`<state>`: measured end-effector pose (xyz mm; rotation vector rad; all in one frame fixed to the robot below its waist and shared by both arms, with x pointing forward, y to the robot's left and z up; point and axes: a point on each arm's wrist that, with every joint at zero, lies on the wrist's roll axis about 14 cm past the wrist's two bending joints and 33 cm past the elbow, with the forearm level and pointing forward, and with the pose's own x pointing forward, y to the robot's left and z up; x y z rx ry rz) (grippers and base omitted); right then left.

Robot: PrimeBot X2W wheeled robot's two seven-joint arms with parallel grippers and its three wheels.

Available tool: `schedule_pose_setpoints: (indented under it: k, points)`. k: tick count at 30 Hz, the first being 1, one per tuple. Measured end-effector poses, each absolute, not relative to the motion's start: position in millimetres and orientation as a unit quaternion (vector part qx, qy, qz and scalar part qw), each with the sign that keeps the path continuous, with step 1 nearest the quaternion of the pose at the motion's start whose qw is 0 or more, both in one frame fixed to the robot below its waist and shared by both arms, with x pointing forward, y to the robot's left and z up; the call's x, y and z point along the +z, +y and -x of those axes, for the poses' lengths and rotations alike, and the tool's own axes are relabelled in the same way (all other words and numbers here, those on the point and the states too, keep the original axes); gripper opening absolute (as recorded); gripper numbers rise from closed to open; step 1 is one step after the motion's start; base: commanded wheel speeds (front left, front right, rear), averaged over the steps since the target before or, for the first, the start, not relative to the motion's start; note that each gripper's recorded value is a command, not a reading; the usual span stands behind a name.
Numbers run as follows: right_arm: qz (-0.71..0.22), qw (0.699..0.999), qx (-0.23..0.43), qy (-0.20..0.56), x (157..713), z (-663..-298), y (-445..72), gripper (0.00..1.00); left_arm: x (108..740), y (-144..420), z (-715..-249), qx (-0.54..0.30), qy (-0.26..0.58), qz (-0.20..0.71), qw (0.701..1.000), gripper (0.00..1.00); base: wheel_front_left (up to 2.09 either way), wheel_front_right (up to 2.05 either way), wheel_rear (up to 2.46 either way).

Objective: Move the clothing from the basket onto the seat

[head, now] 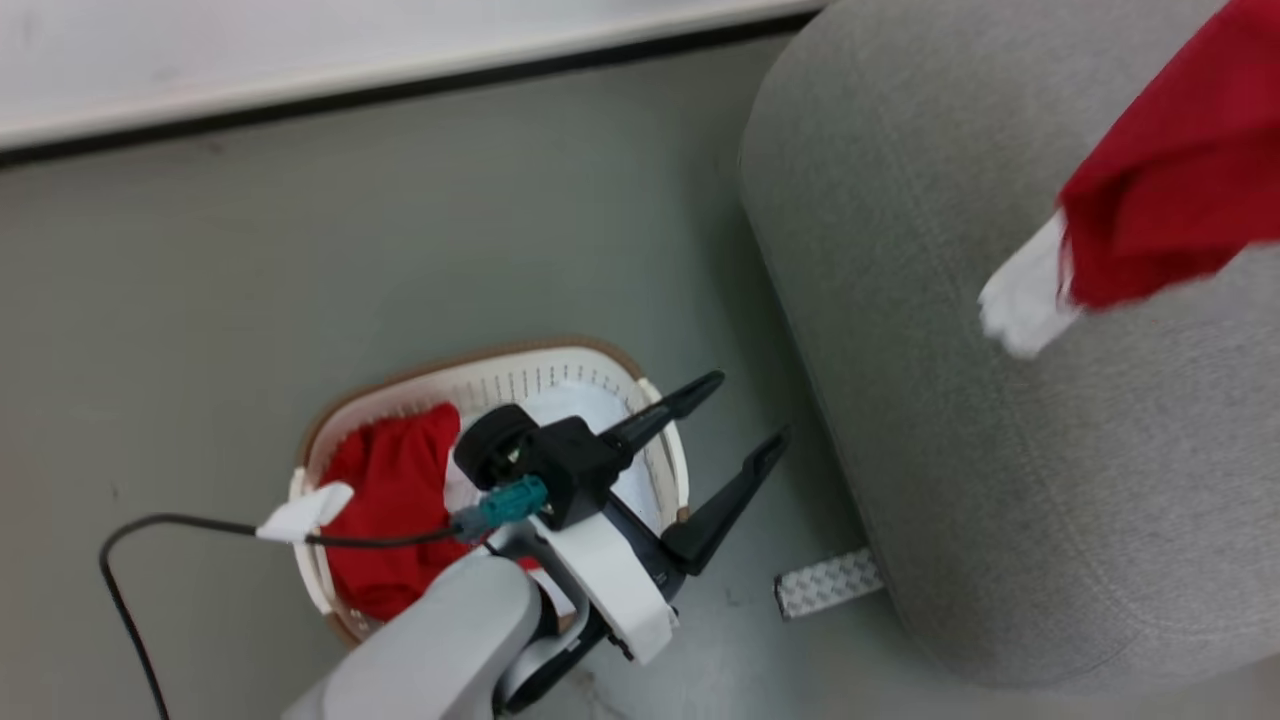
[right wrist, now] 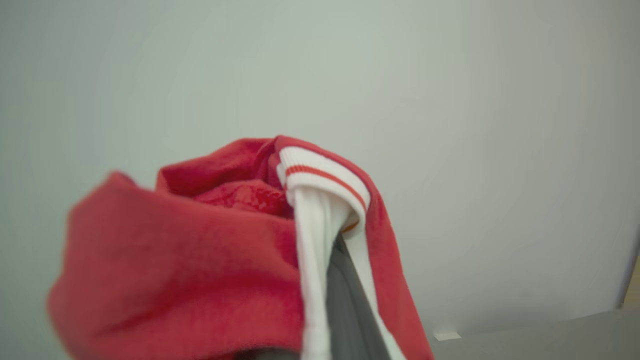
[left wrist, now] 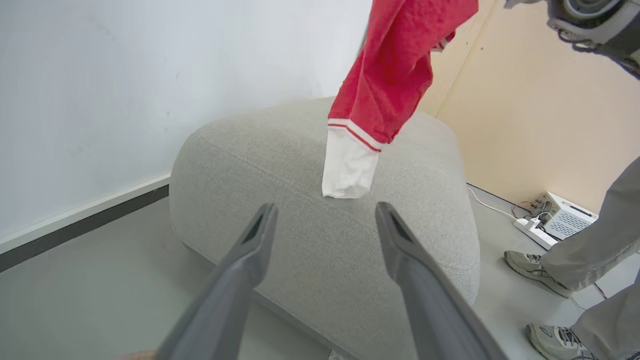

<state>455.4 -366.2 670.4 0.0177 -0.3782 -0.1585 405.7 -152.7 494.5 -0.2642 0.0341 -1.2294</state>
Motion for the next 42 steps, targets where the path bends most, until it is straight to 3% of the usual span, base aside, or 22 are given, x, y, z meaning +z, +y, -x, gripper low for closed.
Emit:
schedule_pose_setpoints:
  k: [10,14,20,26,27,28,29,34,39,42]
  points:
    - [0.042,0.973,-0.178,-0.143,664.7,-526.6,-454.0,0.00,426.3,-120.7,-449.5,-0.541,0.069,0.141,0.826,1.00,0.00,0.00,0.00]
    - [0.053,0.972,-0.224,-0.053,603.8,-542.0,-481.5,0.00,400.7,-108.4,-457.7,-0.525,0.090,0.148,0.833,1.00,0.00,0.00,0.00]
    - [0.056,0.961,-0.228,0.146,483.4,-543.7,-474.3,0.00,382.9,-90.7,-465.4,-0.504,0.104,0.142,0.846,1.00,0.00,0.00,0.00]
    - [0.064,0.938,-0.227,0.254,443.2,-524.1,-469.8,0.02,387.0,-83.5,-466.7,-0.496,0.102,0.130,0.852,1.00,0.00,0.00,0.00]
    - [0.067,0.936,-0.224,0.264,440.7,-522.7,-467.5,0.09,388.0,-82.2,-466.9,-0.495,0.101,0.129,0.853,1.00,0.00,0.00,0.00]
    - [0.068,0.934,-0.222,0.272,439.9,-521.4,-465.5,0.40,388.9,-80.9,-466.4,-0.493,0.102,0.129,0.854,1.00,0.00,0.00,0.00]
    - [0.070,0.935,-0.219,0.271,442.1,-521.5,-463.5,1.00,389.5,-79.9,-465.6,-0.491,0.103,0.127,0.855,1.00,0.00,0.00,0.00]
    - [0.084,0.932,-0.208,0.283,459.1,-512.3,-458.8,1.00,404.2,-80.0,-458.1,-0.487,0.095,0.127,0.859,1.00,0.00,0.00,0.00]
    - [0.088,0.916,-0.205,0.334,472.9,-476.9,-460.8,1.00,429.4,-79.6,-448.4,-0.476,0.078,0.128,0.867,1.00,0.00,0.00,0.00]
    - [0.096,0.926,-0.183,0.317,500.8,-470.0,-450.6,1.00,445.7,-75.1,-442.4,-0.461,0.070,0.129,0.875,1.00,0.00,0.00,0.00]
